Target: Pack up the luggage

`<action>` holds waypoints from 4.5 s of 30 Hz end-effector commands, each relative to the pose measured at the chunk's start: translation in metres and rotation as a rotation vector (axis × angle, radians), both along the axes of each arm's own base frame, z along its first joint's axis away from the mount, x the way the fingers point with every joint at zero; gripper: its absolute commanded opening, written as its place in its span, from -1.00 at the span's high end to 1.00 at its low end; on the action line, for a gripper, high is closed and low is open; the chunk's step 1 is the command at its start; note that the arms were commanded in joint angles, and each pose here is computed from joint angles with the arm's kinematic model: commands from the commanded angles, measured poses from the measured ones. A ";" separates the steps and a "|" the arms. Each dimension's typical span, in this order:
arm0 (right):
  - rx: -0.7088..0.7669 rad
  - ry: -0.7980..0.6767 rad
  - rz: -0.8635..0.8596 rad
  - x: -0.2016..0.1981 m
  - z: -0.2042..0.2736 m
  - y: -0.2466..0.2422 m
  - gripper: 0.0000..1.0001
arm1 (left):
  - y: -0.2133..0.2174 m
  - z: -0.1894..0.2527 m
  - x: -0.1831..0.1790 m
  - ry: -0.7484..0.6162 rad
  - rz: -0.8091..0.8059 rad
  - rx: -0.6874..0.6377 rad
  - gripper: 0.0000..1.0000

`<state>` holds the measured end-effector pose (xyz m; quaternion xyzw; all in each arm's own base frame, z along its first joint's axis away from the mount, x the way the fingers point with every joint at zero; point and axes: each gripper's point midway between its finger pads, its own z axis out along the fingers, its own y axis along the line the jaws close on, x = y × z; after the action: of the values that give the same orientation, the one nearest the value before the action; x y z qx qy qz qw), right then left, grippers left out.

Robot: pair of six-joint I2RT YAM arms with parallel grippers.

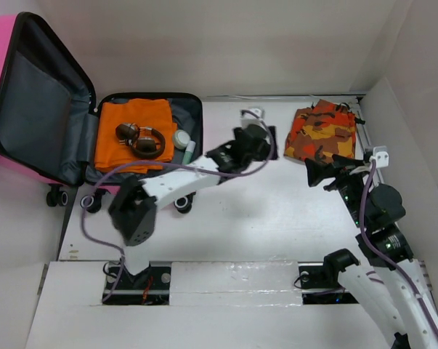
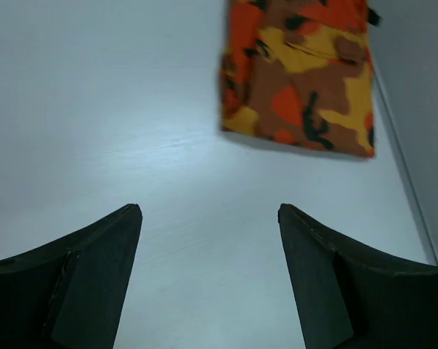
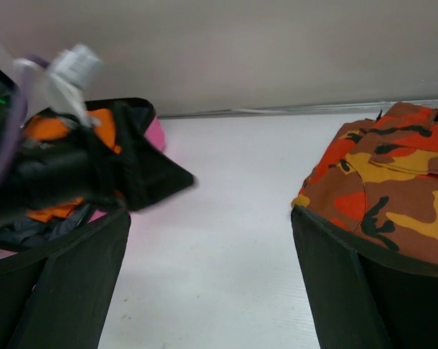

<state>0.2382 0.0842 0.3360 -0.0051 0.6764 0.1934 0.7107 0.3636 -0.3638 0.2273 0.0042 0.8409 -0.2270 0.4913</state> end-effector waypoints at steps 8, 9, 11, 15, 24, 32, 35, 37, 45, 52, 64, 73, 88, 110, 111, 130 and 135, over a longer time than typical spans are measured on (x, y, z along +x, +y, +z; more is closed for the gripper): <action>0.041 -0.076 -0.038 -0.009 0.021 -0.010 -0.95 | -0.167 -0.090 0.027 0.106 -0.137 -0.124 -0.41; 0.037 -0.068 -0.027 -0.008 0.019 -0.007 -0.95 | -0.171 -0.095 0.033 0.102 -0.126 -0.119 -0.41; 0.032 -0.058 -0.018 -0.006 0.017 -0.005 -0.95 | -0.181 -0.107 0.049 0.083 -0.092 -0.098 -0.38; 0.029 -0.059 0.002 -0.005 0.017 -0.001 -0.95 | -0.189 -0.128 0.064 0.066 -0.058 -0.074 -0.38; 0.034 -0.048 0.012 -0.001 0.011 0.003 -0.95 | -0.186 -0.183 0.091 0.157 -0.068 -0.124 0.15; 0.030 -0.040 0.021 0.003 0.007 0.006 -0.95 | -0.106 -0.173 0.107 0.156 0.044 -0.053 1.00; 0.025 -0.032 0.032 0.005 0.005 0.009 -0.93 | -0.052 -0.166 0.115 0.128 0.121 -0.007 1.00; 0.028 -0.042 0.041 0.004 0.007 0.011 -0.93 | -0.029 -0.161 0.118 0.126 0.155 0.012 1.00; 0.026 -0.011 0.051 0.011 -0.002 0.015 -0.93 | 0.024 -0.114 0.110 0.072 0.188 0.053 -0.26; 0.022 -0.002 0.060 0.012 -0.004 0.017 -0.93 | -0.016 -0.134 0.033 0.210 0.056 -0.092 -0.26; 0.027 -0.020 0.069 0.010 0.000 0.018 -0.93 | -0.086 -0.188 0.026 0.419 0.125 -0.257 -0.17; 0.026 -0.020 0.078 0.009 0.000 0.020 -0.93 | -0.090 -0.200 0.049 0.418 0.191 -0.276 0.01; 0.035 -0.046 0.077 0.003 0.007 0.017 -0.93 | -0.076 -0.116 0.090 0.241 -0.093 -0.350 1.00; 0.036 -0.046 0.085 0.002 0.005 0.019 -0.93 | 0.353 0.025 0.106 -0.024 0.578 -0.243 1.00; 0.036 -0.046 0.085 0.002 0.005 0.019 -0.93 | 0.367 0.019 0.101 -0.020 0.618 -0.234 1.00; -0.006 0.006 0.135 0.012 -0.009 0.032 -0.93 | 0.488 0.006 0.088 0.047 1.019 0.104 0.96; -0.010 0.017 0.144 0.013 -0.012 0.034 -0.93 | 0.507 0.036 0.074 -0.038 1.120 0.152 1.00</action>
<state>0.2526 0.1129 0.3098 -0.0449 0.7026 0.2270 0.6729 0.4478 0.1190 0.2163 -0.3898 0.7655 0.0835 0.5050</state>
